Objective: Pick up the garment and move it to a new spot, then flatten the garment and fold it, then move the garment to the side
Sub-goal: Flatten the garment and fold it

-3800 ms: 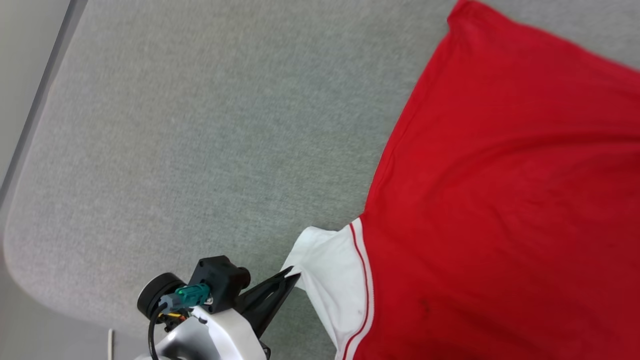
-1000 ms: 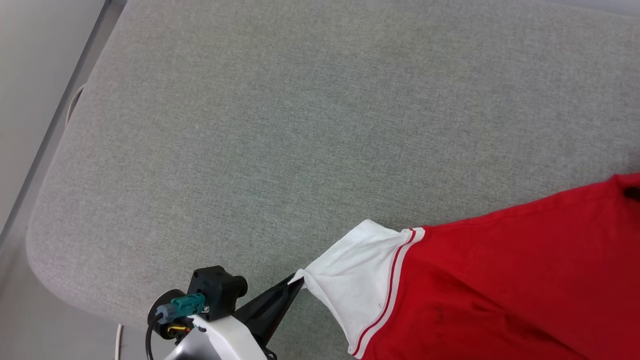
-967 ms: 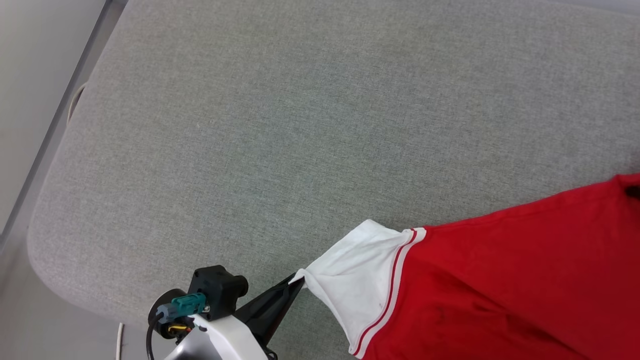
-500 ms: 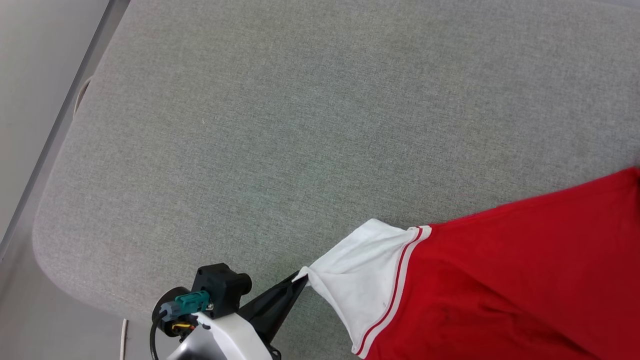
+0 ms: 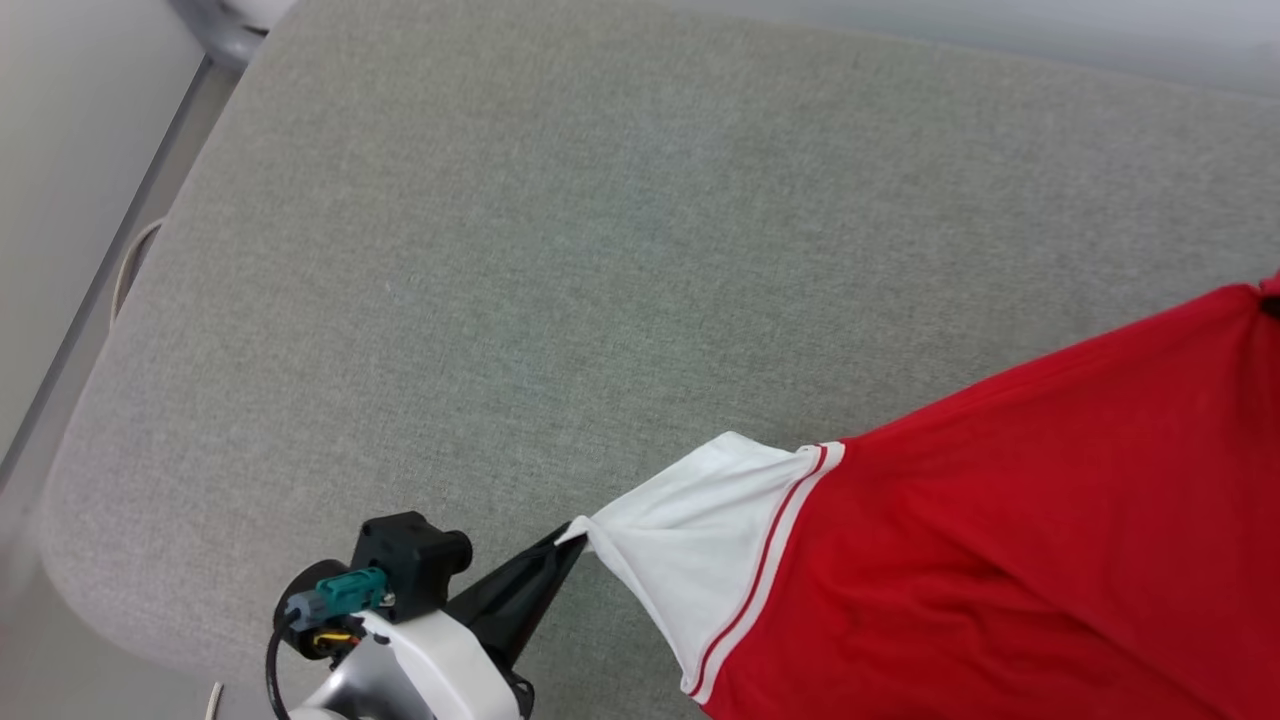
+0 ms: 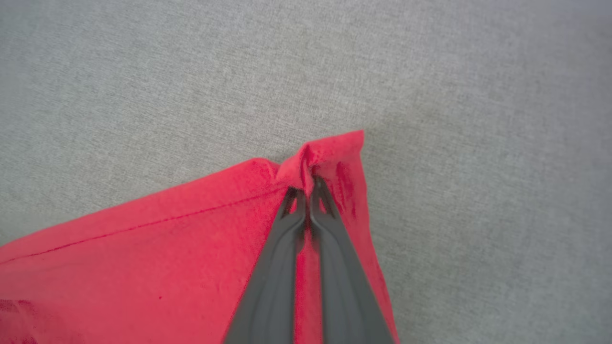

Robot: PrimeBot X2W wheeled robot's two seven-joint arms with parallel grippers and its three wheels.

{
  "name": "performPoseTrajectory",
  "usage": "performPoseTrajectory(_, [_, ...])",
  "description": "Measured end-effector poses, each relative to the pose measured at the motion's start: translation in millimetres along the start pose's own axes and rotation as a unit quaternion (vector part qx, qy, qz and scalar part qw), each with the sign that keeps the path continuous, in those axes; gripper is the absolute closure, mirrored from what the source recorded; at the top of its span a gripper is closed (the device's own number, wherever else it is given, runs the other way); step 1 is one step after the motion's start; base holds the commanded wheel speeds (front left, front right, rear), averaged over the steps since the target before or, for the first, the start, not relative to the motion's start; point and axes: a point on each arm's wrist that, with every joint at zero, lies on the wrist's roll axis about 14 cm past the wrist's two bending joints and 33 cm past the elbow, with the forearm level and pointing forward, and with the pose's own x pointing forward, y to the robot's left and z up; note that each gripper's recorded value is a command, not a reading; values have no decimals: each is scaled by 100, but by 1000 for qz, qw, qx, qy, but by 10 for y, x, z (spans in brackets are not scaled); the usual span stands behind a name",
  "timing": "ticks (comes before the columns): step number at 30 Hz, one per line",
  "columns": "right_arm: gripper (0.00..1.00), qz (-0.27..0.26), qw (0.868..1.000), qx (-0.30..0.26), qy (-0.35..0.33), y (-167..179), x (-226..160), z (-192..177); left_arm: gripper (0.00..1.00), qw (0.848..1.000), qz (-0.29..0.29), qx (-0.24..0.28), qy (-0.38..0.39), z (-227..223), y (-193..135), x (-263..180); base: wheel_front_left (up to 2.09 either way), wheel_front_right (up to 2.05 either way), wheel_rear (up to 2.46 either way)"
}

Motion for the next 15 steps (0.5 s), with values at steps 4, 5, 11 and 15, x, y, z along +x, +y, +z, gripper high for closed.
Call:
performPoseTrajectory(4, [100, -7, 998, -3, -58, -34, -277, 228, 100, 1000, -5, 19, -24, 168, -2, -48, 0, 0, 0])
performPoseTrajectory(5, [100, -10, 997, -5, -75, -45, -357, 288, 100, 999, -7, 25, -33, 231, -9, -56, 0, 0, 0])
performPoseTrajectory(11, [100, -21, 986, -5, -165, -127, -906, 589, 100, 994, -20, 50, -97, 630, -80, -123, 0, 0, 0])
performPoseTrajectory(15, [100, -34, 976, -15, -216, -180, -1290, 718, 100, 985, -23, 74, -156, 981, -124, -198, 0, 0, 0])
